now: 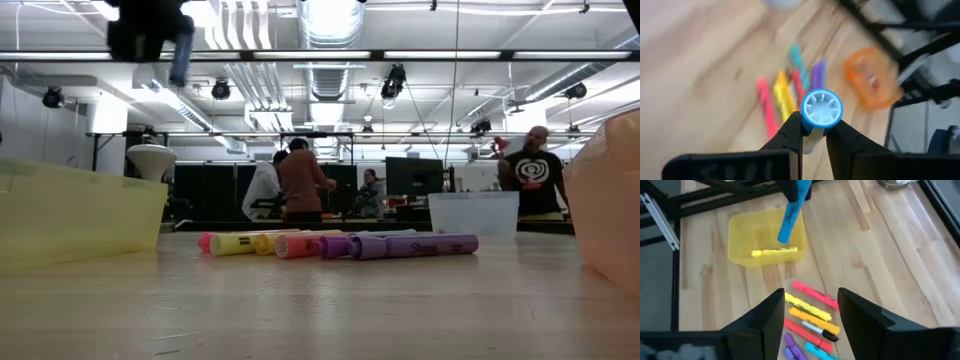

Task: Pick & Place Markers
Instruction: Put the large blue highlighter pen into the yellow bin, then put the large purple highlighter pen into the yellow bin

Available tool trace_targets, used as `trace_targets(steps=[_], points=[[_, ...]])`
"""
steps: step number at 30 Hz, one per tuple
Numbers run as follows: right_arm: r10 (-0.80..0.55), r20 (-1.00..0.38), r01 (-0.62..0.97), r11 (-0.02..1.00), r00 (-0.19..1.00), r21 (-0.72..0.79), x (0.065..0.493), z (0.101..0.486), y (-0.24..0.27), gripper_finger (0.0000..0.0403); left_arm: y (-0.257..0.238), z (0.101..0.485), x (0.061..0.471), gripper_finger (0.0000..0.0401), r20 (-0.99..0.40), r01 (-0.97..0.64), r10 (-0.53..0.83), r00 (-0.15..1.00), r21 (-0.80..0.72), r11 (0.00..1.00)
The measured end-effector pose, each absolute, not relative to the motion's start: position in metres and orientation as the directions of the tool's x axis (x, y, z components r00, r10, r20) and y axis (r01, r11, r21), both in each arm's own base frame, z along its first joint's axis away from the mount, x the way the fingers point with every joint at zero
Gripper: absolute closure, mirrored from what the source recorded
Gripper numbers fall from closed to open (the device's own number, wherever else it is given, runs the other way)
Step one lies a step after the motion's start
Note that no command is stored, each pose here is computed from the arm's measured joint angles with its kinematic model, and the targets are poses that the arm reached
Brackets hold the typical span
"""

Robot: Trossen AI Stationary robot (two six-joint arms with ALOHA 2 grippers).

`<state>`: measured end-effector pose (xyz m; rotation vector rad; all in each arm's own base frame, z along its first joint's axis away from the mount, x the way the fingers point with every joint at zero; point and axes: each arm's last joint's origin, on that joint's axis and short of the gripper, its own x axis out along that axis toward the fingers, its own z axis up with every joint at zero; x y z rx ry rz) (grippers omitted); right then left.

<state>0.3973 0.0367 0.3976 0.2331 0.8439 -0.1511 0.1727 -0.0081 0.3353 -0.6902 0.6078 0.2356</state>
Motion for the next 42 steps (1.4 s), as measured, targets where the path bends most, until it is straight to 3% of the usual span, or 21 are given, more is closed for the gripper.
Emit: trace_targets(steps=[9, 19, 27, 36, 42], points=[[-0.093, -0.749, 0.252, 0.962, 0.656, 0.100, 0.397, 0.397, 0.034, 0.0223, -0.019, 0.258, 0.167, 0.0347, -0.808, -0.623, -0.199, 0.555, -0.562, 0.544], [-0.097, -0.752, 0.255, 0.962, 0.652, 0.096, 0.398, 0.396, 0.034, 0.0223, -0.025, 0.193, 0.149, 0.0340, -0.880, -0.788, -0.305, 0.365, -0.466, 0.401], [-0.099, -0.770, 0.258, 0.962, 0.631, 0.088, 0.399, 0.387, 0.034, 0.0223, -0.026, 0.181, 0.154, 0.0306, -0.833, -0.759, -0.342, 0.435, -0.544, 0.358], [-0.093, -0.803, 0.256, 0.964, 0.588, 0.077, 0.400, 0.372, 0.036, 0.0223, -0.027, 0.186, 0.156, 0.0242, -0.812, -0.741, -0.372, 0.450, -0.572, 0.353], [-0.062, -0.844, 0.189, 0.981, 0.532, 0.047, 0.398, 0.360, 0.040, 0.0223, -0.029, 0.206, 0.165, 0.0237, -0.763, -0.666, -0.399, 0.509, -0.643, 0.379]])
